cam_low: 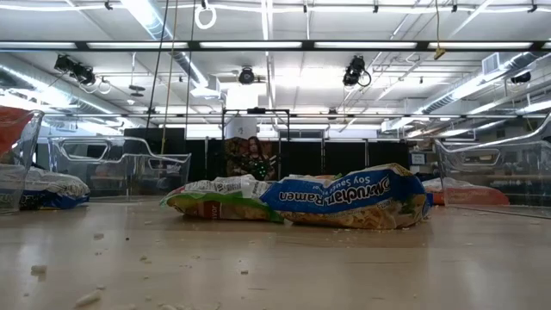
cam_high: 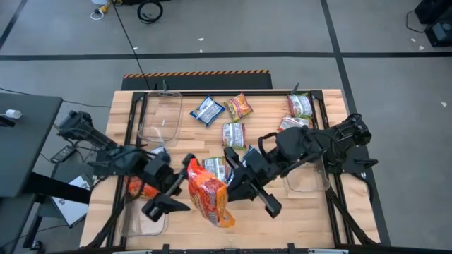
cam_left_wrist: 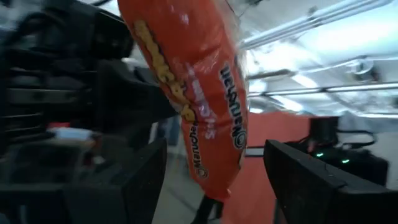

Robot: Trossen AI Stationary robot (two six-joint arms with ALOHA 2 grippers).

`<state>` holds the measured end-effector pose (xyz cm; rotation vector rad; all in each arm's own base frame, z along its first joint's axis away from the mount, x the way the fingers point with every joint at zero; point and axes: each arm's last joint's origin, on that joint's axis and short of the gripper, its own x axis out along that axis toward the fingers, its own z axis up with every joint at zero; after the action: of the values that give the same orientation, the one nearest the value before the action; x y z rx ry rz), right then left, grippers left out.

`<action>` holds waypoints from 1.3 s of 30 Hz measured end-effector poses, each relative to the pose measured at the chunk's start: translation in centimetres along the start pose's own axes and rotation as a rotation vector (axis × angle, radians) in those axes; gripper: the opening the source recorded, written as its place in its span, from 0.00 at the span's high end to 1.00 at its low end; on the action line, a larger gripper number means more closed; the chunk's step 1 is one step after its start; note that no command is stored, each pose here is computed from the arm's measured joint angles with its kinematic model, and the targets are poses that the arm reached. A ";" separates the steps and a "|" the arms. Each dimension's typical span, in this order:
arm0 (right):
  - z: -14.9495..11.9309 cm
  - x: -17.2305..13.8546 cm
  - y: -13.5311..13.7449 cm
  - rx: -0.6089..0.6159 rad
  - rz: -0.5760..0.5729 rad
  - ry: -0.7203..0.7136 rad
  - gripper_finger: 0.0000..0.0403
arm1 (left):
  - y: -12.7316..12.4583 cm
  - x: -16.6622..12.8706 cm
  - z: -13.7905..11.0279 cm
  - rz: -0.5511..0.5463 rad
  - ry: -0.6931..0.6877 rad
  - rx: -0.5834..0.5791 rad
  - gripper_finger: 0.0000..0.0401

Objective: Sort Maruchan noodles
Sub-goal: Put the bottom orange noodle pack into the bottom left transparent bin

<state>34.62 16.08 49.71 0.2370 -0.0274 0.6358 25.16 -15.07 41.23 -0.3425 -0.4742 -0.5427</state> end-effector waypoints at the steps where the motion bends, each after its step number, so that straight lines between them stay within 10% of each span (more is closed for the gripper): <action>1: -0.1 0.0 -0.1 0.003 -0.003 0.002 0.99 | 0.4 0.2 -0.2 -0.018 -0.010 -0.007 0.32; 12: -1.5 0.0 -1.3 0.052 -0.135 0.095 0.99 | 1.8 0.5 -0.4 -0.076 -0.036 -0.017 0.34; 22: -1.3 -0.5 -1.4 0.053 -0.225 0.099 0.82 | 1.9 -0.1 0.7 0.000 0.088 -0.009 0.66; 33: 2.1 -7.9 1.7 0.037 -0.429 0.179 0.57 | -2.3 -4.2 6.7 0.398 0.849 -0.186 0.66; 39: 1.0 -8.7 2.6 0.007 -0.609 0.258 0.57 | -5.2 -9.7 4.5 0.710 1.315 -0.451 0.66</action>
<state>26.07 12.82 50.37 0.1556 0.2866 0.0560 13.46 -13.35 40.99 -0.4713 1.0340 -0.0815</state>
